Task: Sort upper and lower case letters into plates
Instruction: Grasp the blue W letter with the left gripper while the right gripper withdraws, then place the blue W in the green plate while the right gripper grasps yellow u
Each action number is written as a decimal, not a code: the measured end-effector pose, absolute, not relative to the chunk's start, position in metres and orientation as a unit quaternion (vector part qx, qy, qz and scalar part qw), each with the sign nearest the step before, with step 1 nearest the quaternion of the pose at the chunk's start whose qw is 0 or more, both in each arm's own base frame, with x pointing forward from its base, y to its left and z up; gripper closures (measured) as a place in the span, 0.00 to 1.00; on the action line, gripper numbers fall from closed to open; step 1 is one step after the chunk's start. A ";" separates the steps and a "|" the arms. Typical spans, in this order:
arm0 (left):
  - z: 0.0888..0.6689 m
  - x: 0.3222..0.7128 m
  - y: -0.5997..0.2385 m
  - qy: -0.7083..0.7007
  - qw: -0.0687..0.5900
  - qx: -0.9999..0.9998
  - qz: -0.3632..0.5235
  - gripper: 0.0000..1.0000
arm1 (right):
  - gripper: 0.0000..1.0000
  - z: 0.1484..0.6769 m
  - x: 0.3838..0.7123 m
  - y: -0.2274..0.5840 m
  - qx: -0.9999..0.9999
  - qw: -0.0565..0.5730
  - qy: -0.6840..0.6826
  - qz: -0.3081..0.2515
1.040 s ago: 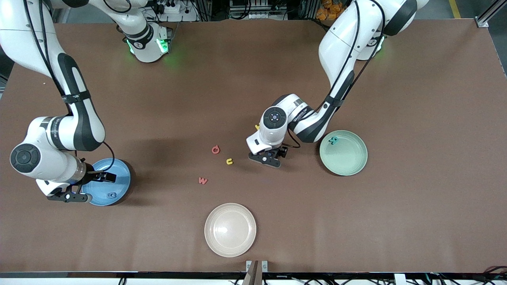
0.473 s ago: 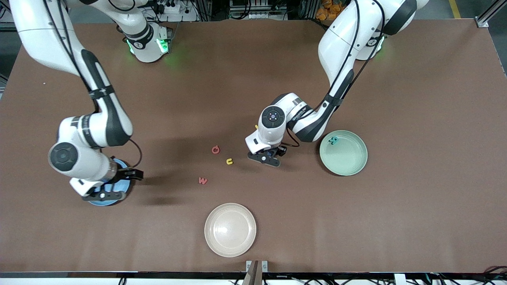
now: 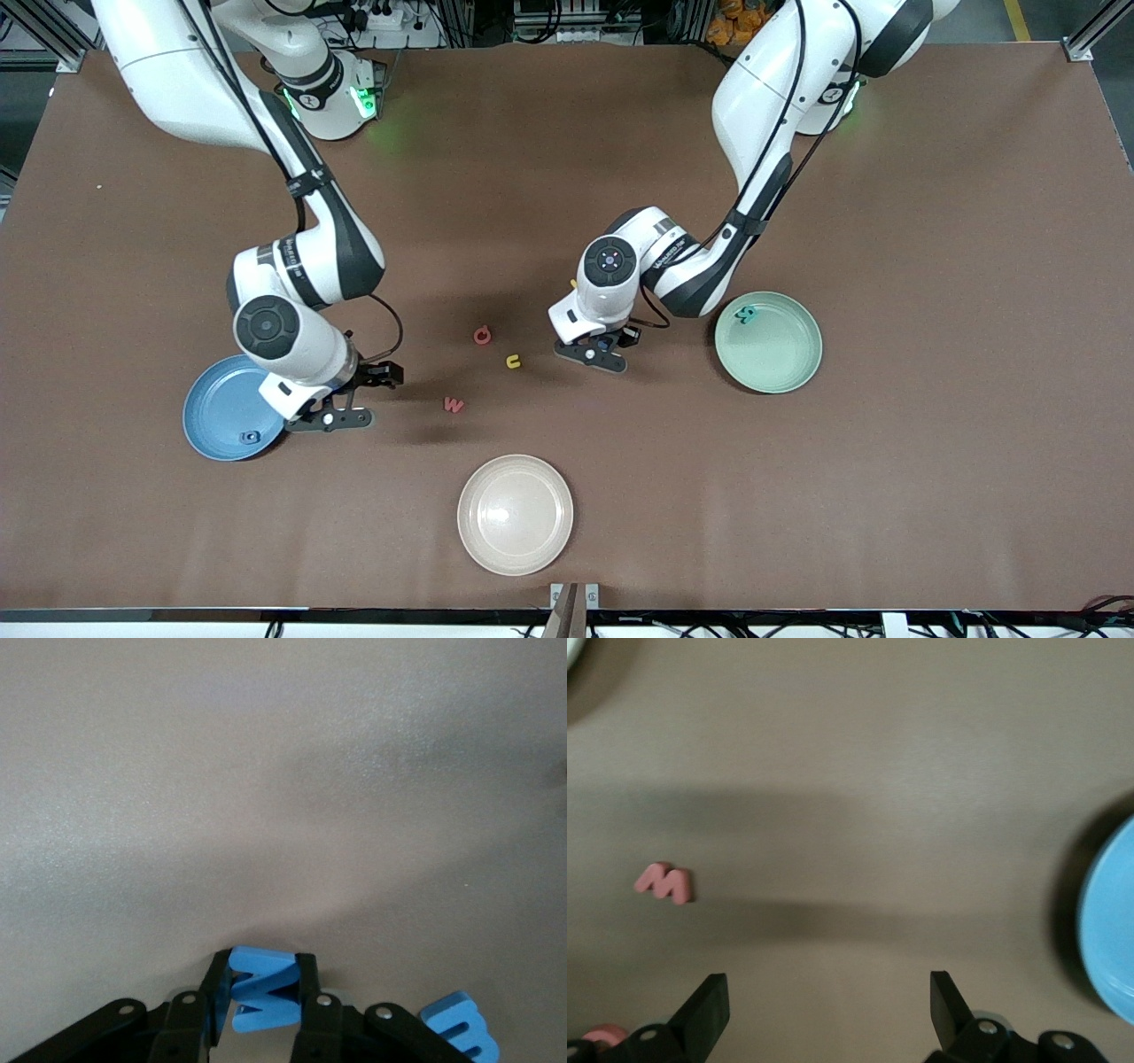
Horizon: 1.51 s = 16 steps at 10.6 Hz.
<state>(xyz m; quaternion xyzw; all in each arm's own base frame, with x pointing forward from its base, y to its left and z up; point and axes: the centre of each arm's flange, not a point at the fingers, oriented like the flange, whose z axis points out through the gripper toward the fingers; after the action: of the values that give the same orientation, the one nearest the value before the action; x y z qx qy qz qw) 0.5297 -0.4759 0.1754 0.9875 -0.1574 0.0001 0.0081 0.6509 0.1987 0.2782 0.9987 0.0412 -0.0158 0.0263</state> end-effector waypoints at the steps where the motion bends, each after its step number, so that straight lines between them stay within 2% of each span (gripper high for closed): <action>1: 0.176 0.530 -0.475 -0.157 0.008 0.988 -0.001 0.66 | 0.00 0.278 0.650 0.201 0.999 0.026 0.043 -0.015; 3: 0.177 0.538 -0.463 -0.161 -0.009 0.987 -0.015 0.66 | 0.00 0.279 0.650 0.203 0.999 0.022 0.041 -0.015; 6: 0.191 0.573 -0.407 -0.209 -0.031 0.976 -0.047 0.66 | 0.00 0.279 0.643 0.228 0.999 0.010 0.052 -0.013; 10: 0.234 0.607 -0.324 -0.281 -0.050 0.952 -0.110 0.66 | 0.00 0.259 0.611 0.343 0.989 0.004 0.145 -0.004; 13: 0.221 0.613 -0.268 -0.297 -0.064 0.942 -0.143 0.66 | 0.00 0.239 0.606 0.386 0.983 -0.019 0.177 0.037; 16: 0.203 0.609 -0.240 -0.310 -0.072 0.936 -0.150 0.66 | 0.00 0.192 0.601 0.389 0.982 -0.017 0.188 0.023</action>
<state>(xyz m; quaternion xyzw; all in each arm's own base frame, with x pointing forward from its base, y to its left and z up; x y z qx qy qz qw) 0.6092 -0.2395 0.2030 0.9361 -0.3098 -0.1498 -0.0724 0.6009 0.3888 0.1924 0.9818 0.1877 0.0233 -0.0167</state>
